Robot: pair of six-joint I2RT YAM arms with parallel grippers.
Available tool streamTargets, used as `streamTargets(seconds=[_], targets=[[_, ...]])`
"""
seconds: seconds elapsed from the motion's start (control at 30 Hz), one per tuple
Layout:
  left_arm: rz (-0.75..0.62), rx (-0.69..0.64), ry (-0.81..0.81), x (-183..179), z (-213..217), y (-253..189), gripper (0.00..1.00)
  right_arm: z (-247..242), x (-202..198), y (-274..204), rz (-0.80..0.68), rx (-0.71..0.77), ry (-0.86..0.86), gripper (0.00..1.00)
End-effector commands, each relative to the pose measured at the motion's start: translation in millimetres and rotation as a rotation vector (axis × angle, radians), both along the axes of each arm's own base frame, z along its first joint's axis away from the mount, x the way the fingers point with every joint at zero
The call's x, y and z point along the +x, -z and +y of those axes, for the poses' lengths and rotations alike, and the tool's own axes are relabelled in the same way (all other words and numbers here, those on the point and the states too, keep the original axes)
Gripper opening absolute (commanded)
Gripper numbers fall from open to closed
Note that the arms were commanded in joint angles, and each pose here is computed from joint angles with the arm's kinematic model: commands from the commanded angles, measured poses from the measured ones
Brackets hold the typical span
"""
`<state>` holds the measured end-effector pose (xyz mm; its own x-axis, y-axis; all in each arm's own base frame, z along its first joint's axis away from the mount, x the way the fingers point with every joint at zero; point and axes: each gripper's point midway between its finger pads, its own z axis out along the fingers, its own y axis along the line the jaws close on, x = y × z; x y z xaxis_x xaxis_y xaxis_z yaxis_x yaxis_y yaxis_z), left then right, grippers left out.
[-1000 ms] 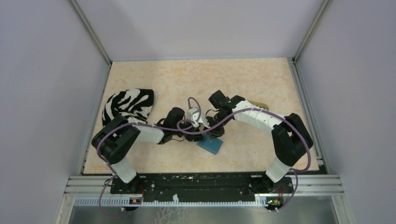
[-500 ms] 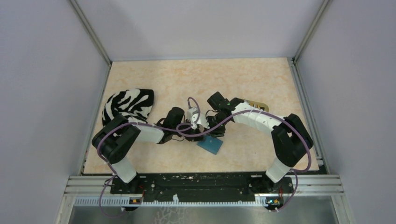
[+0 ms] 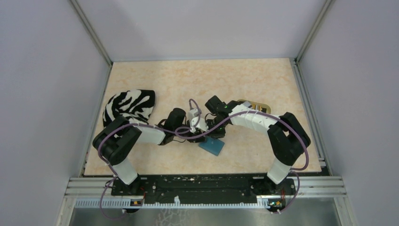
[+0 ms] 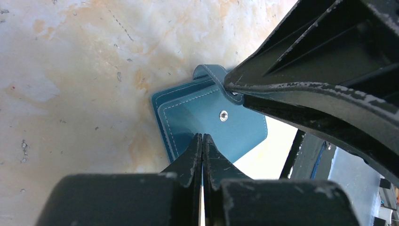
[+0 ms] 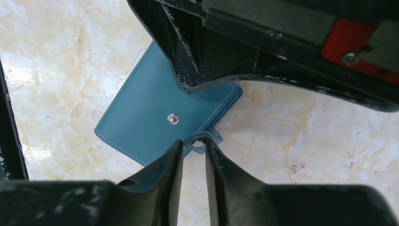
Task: Put the credit cards into the card holder
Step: Close the card holder at the center of the board.
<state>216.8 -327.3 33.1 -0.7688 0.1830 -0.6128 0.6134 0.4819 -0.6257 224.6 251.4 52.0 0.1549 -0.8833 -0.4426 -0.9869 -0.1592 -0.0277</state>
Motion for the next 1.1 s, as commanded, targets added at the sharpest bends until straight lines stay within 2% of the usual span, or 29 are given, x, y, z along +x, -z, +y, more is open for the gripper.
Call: streamTargets(seconds=[0.0, 0.07, 0.17, 0.27, 0.4, 0.5, 0.57, 0.67, 0.77, 0.87, 0.97, 1.07], targets=[[0.01, 0.018, 0.018, -3.8, 1.1, 7.3, 0.01, 11.8, 13.0, -8.1, -0.052, 0.038, 0.039, 0.2], [0.01, 0.017, 0.018, -3.8, 1.0, 7.2, 0.01, 12.2, 14.0, -9.1, -0.054, 0.039, 0.046, 0.12], [0.01, 0.018, 0.018, -3.8, 1.1, 7.4, 0.01, 11.9, 14.9, -9.2, -0.058, 0.037, 0.051, 0.07], [0.01, 0.018, 0.017, -3.7, 1.1, 7.4, 0.01, 10.9, 16.2, -11.3, -0.063, 0.032, 0.06, 0.08], [0.01, 0.019, 0.018, -3.8, 1.2, 7.8, 0.01, 11.4, 15.5, -15.0, -0.065, 0.041, 0.062, 0.33], [0.011, 0.02, 0.018, -3.8, 1.3, 8.4, 0.01, 13.1, 15.9, -15.5, -0.078, 0.045, 0.064, 0.47], [0.012, 0.02, 0.015, -3.5, 1.3, 8.2, 0.01, 13.7, 17.7, -15.0, -0.092, 0.043, 0.078, 0.5], [0.01, 0.024, 0.006, -2.4, 1.9, 8.7, 0.01, 18.1, 22.4, -22.3, -0.118, 0.071, 0.125, 0.48], [0.018, 0.03, -0.011, -1.6, 3.3, 10.7, 0.0, 18.1, 26.6, -37.5, -0.163, 0.118, 0.181, 0.47], [0.035, 0.018, -0.03, -2.0, 2.9, 10.2, 0.0, 9.8, 24.4, -57.4, -0.171, 0.187, 0.22, 0.5], [0.068, 0.007, -0.055, -2.7, 2.2, 10.5, 0.0, 1.8, 23.2, -79.5, -0.146, 0.321, 0.258, 0.57], [0.114, -0.001, -0.088, -3.5, 1.9, 13.0, 0.0, -0.2, 17.8, -79.6, -0.141, 0.422, 0.312, 0.72]])
